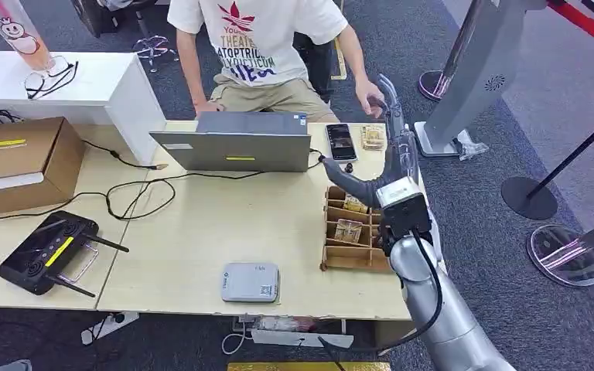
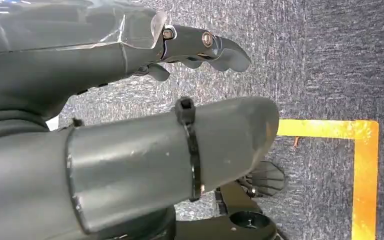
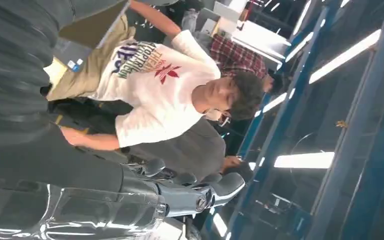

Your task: Pass the card to the sensor for recognition and then transmit it.

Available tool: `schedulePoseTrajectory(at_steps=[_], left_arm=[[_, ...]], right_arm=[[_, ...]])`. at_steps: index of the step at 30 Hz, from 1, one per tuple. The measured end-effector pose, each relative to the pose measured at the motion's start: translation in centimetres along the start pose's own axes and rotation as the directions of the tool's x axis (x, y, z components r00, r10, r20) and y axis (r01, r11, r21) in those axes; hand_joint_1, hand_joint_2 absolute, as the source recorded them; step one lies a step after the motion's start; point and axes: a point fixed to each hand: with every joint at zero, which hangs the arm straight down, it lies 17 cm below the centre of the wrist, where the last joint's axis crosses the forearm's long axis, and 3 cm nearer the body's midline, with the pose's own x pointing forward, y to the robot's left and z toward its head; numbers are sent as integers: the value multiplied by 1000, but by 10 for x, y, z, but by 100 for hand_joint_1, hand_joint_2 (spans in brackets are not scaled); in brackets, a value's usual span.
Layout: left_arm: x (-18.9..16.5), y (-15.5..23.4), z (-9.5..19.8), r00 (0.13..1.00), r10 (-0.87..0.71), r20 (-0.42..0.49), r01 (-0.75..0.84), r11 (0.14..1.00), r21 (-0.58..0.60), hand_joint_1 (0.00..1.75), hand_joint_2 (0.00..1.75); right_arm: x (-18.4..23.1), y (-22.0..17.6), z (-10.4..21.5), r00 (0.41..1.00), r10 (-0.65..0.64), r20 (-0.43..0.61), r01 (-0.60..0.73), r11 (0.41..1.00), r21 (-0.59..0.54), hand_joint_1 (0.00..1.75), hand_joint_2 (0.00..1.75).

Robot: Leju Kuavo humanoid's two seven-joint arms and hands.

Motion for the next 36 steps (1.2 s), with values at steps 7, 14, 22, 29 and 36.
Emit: schedulePoseTrajectory(at_steps=[7,14,22,29,36], left_arm=[[-5,1,1,1000,12,-4,-12,1000,4,0,0],[-8,1,1,1000,18,-11,-18,1000,5,0,0],[-12,2,2,999,29,-19,-28,1000,9,0,0],[-15,3,2,999,37,-27,-37,999,17,0,0],[-20,4,3,998,47,-36,-46,999,22,0,0]], right_arm=[[-15,-1,37,997,-1,-72,0,1000,-12,0,175],[-31,-1,65,990,19,-138,-22,1000,-16,0,175],[-46,0,95,977,45,-207,-48,999,-11,0,175],[-53,-6,110,968,56,-244,-64,998,-24,0,175],[-56,-13,116,963,88,-255,-99,995,-27,0,175]])
